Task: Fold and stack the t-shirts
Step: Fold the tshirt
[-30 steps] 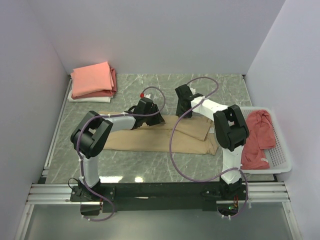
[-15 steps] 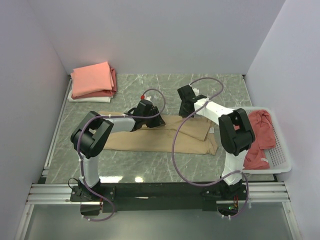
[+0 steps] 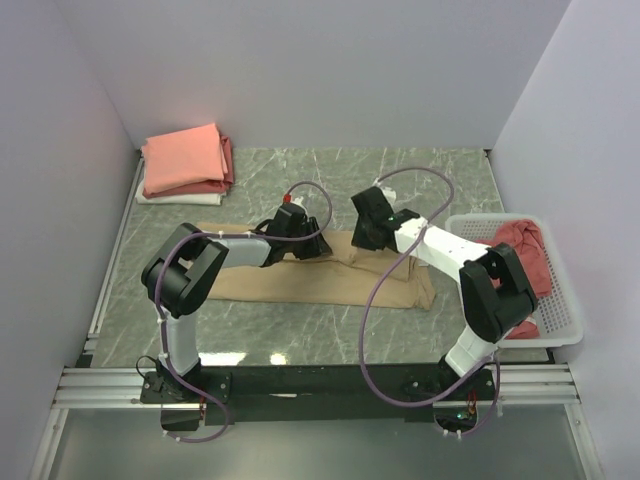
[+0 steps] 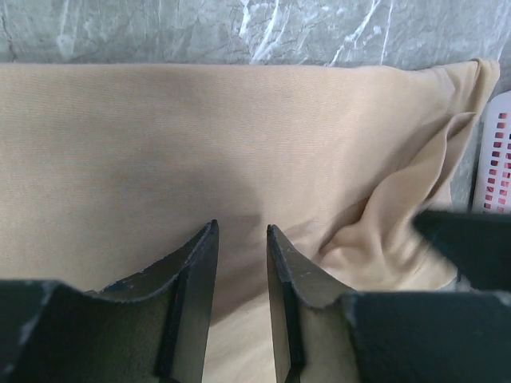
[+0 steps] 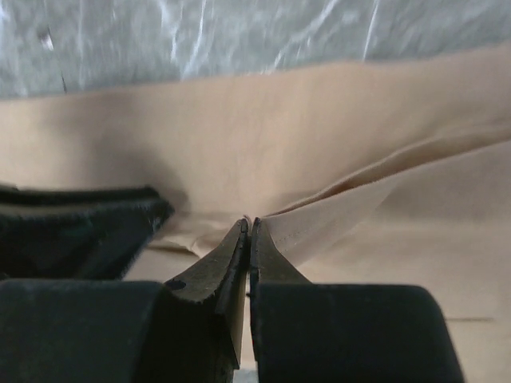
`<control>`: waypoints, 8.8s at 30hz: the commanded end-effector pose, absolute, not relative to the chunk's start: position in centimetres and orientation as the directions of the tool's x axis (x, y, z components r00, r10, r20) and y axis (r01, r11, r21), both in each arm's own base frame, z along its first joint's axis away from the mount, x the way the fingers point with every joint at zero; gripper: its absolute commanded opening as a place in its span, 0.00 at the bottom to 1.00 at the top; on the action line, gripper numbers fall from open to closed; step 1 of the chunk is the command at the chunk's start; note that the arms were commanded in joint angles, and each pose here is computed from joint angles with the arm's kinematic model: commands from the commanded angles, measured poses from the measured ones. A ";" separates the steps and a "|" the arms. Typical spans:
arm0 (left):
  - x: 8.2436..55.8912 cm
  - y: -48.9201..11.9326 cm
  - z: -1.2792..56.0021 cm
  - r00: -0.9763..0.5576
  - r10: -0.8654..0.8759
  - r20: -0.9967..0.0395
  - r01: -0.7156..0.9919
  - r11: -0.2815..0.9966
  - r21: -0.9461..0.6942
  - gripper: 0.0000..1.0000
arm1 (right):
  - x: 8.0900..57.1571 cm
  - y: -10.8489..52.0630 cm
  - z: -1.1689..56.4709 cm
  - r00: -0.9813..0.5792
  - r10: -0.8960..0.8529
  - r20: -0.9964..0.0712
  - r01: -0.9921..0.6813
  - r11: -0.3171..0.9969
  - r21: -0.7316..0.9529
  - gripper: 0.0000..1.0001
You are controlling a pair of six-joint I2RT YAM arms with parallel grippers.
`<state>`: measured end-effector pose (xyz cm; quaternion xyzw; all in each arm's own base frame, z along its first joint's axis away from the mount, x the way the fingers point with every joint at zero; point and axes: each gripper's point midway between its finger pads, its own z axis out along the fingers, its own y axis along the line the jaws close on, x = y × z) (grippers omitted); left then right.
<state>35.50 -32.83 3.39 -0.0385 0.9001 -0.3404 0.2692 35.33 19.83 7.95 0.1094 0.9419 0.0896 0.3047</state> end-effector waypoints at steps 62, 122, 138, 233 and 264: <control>29.0 -38.2 8.2 -0.811 0.011 -0.585 0.417 0.714 -0.563 0.43 | 38.1 11.0 4.7 -0.768 0.356 -0.532 0.219 0.927 0.304 0.46; 28.5 -38.4 8.7 -0.823 0.235 -0.518 0.537 0.619 -0.573 0.23 | 23.6 8.3 6.1 -0.663 0.550 -0.508 0.330 0.824 0.461 0.00; 29.6 -37.5 6.7 -0.846 0.200 -0.494 0.475 0.702 -0.530 0.22 | 22.7 7.8 3.3 -0.717 0.531 -0.452 0.386 0.842 0.378 0.00; 18.2 -27.4 4.4 -0.859 0.092 -0.504 0.275 0.913 -0.302 0.29 | 50.6 20.8 6.3 -0.823 0.263 -0.504 0.128 0.949 0.287 0.56; 23.2 -37.7 10.3 -0.851 0.021 -0.525 0.324 0.808 -0.493 0.43 | 59.8 17.8 14.4 -0.708 0.302 -0.638 0.002 0.905 0.425 0.70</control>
